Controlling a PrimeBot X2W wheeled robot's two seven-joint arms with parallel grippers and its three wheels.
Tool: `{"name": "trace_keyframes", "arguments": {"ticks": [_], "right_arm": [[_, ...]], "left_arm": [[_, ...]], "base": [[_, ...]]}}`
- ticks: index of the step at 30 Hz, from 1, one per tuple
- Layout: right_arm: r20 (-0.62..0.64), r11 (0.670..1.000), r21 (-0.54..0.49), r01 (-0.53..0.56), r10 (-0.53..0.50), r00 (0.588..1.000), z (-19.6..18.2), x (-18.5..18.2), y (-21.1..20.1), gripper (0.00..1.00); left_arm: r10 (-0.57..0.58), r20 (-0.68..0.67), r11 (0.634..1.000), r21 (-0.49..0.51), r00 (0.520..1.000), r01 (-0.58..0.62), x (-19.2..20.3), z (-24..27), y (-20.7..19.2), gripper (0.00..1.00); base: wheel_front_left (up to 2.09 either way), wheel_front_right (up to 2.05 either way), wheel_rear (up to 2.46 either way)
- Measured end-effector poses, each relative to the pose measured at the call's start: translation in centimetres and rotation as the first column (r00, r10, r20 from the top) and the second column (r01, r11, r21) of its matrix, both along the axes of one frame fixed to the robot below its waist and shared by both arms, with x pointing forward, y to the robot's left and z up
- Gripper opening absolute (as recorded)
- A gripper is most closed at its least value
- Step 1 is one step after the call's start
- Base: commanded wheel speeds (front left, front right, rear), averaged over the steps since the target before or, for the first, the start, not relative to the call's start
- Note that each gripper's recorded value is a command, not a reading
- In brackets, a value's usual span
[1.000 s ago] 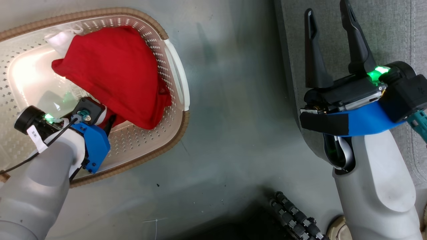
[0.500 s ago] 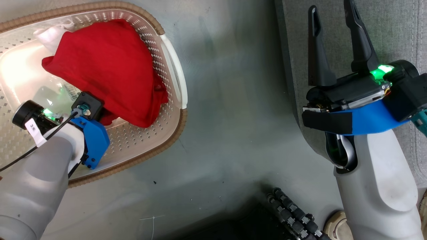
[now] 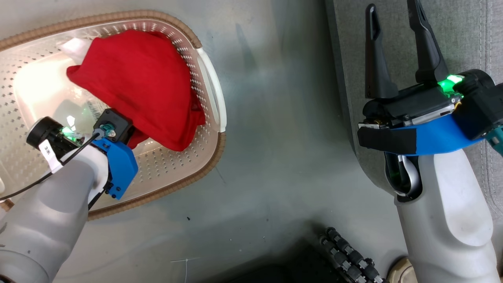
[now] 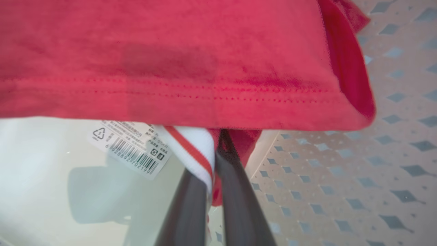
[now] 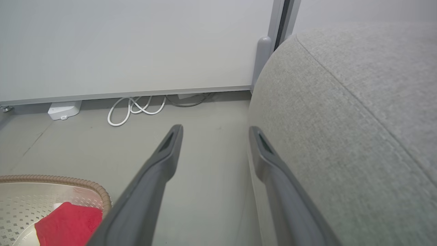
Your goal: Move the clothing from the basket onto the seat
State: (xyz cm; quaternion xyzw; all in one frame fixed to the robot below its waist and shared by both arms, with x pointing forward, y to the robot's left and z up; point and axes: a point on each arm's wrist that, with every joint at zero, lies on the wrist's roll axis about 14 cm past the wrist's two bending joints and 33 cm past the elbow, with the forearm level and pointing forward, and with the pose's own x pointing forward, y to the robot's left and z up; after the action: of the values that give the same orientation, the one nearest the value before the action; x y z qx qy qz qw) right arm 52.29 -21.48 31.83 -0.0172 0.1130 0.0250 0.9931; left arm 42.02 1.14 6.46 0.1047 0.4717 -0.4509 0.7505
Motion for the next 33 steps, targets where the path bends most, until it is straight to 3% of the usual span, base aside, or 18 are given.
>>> {"name": "trace_keyframes", "arguments": {"ticks": [19, 33], "right_arm": [[0.098, 0.999, 0.031, -0.021, 0.018, 0.995, 5.0, 0.4, 1.7, 1.00], [0.139, 0.998, 0.055, -0.027, 0.019, 0.990, 8.9, -1.9, 2.9, 1.00]], "left_arm": [[0.108, 0.114, 0.988, -0.125, 0.988, -0.094, 2.2, 8.6, -1.1, 0.00], [0.282, 0.241, 0.935, -0.285, 0.929, -0.210, 4.1, 19.0, -0.9, 0.00]], "base": [[0.00, 0.00, 0.00], [0.00, 0.00, 0.00]]}}
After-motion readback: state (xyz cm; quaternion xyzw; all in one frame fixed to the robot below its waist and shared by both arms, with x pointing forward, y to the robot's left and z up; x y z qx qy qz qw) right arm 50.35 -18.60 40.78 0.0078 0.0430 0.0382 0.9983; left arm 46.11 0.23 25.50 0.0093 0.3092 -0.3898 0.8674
